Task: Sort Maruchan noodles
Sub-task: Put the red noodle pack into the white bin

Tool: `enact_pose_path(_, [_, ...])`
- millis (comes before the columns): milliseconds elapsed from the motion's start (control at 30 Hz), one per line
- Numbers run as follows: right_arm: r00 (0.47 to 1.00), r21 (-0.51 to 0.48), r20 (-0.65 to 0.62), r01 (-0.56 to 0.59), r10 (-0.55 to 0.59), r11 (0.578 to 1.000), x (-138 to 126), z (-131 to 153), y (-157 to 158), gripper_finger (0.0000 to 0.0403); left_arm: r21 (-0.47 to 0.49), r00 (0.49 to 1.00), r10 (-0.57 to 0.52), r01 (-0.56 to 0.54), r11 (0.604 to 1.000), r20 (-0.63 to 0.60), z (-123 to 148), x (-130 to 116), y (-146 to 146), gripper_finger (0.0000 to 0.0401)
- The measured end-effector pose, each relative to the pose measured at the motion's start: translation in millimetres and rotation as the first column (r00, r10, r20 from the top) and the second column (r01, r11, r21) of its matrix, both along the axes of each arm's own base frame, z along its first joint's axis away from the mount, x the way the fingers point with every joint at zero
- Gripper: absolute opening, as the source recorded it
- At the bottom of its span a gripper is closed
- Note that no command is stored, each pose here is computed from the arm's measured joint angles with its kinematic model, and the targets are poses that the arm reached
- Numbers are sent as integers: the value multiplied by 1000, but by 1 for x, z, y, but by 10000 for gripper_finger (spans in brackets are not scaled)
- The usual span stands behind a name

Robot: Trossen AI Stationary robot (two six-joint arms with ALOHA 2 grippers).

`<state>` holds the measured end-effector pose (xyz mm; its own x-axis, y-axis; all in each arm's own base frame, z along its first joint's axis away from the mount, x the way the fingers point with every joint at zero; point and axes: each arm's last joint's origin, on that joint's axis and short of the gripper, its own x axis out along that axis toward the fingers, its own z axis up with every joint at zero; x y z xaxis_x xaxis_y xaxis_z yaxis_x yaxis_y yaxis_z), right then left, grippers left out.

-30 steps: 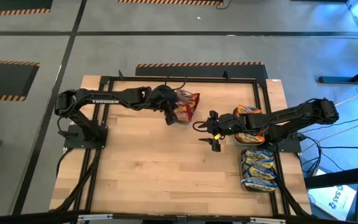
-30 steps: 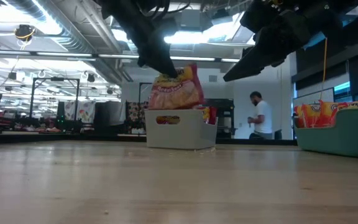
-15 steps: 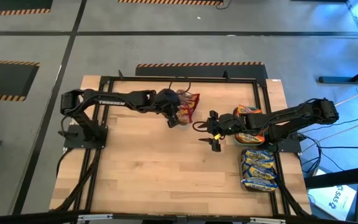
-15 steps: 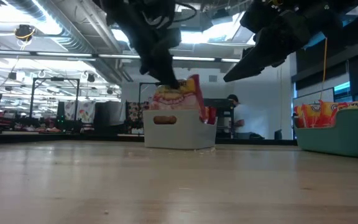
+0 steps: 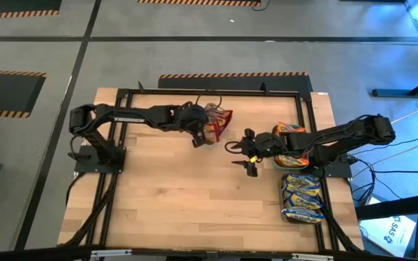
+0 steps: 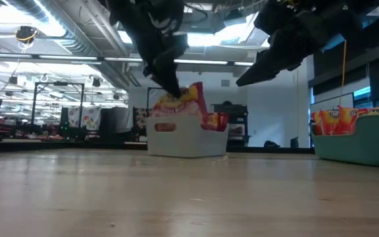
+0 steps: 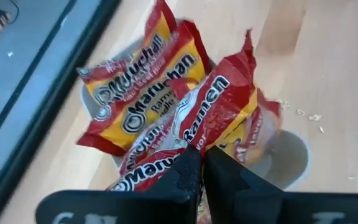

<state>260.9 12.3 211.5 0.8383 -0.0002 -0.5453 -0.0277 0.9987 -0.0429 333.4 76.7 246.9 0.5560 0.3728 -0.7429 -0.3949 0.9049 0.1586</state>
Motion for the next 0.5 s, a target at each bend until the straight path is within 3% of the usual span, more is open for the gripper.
enact_pose_path(267, [992, -65, 46, 123, -120, 990, 18, -15, -9, 257, 1, 999, -18, 18, 1000, -34, 1, -4, -2, 9])
enact_pose_path(367, [986, -72, 41, 166, -164, 983, 26, -25, -19, 222, -2, 998, -32, 31, 1000, -60, -4, -3, -2, 9])
enact_pose_path(500, [974, -70, 49, 222, -219, 972, 34, -38, -37, 142, 1, 998, -32, 32, 999, -46, -2, -3, -2, 9])
